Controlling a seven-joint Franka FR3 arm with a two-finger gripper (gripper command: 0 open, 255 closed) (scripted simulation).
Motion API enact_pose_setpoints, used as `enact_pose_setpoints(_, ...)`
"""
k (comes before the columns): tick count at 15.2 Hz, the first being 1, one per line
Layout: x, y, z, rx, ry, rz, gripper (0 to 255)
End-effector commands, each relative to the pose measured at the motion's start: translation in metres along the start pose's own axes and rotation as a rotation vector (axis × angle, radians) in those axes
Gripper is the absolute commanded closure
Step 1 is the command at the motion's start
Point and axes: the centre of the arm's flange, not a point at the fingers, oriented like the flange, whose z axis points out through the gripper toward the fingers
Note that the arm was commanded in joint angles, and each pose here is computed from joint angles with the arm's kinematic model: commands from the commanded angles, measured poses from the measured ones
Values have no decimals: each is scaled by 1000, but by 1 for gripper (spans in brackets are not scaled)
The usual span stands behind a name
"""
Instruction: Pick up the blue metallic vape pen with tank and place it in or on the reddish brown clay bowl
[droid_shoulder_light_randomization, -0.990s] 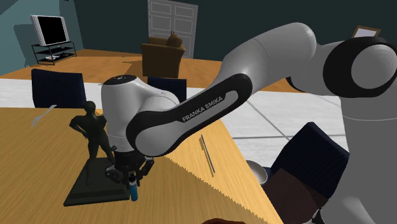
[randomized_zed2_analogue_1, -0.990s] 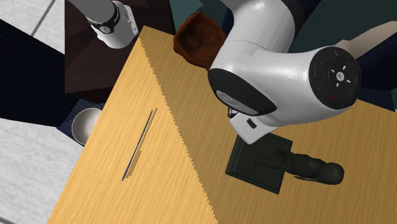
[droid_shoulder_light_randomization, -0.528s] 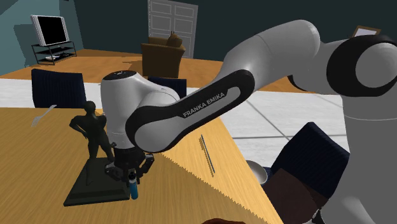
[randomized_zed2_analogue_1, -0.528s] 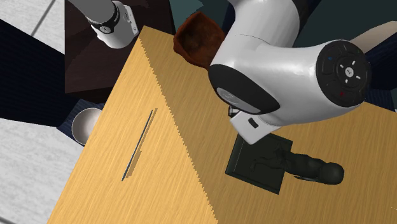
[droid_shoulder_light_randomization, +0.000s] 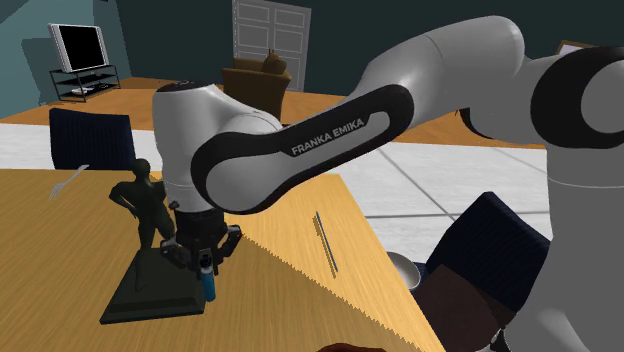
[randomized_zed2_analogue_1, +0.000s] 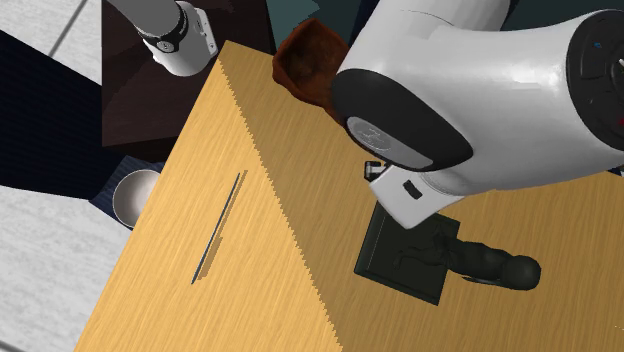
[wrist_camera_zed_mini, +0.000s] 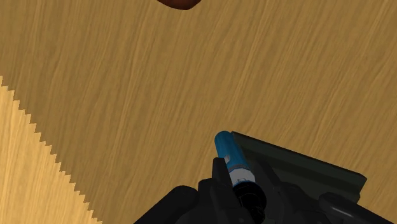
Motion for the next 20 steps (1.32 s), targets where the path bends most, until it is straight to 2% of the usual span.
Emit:
enact_pose_setpoints(1,0,0,-11,0,0,0,255)
enact_pose_setpoints(20,-1,1,-111,0,0,0,255)
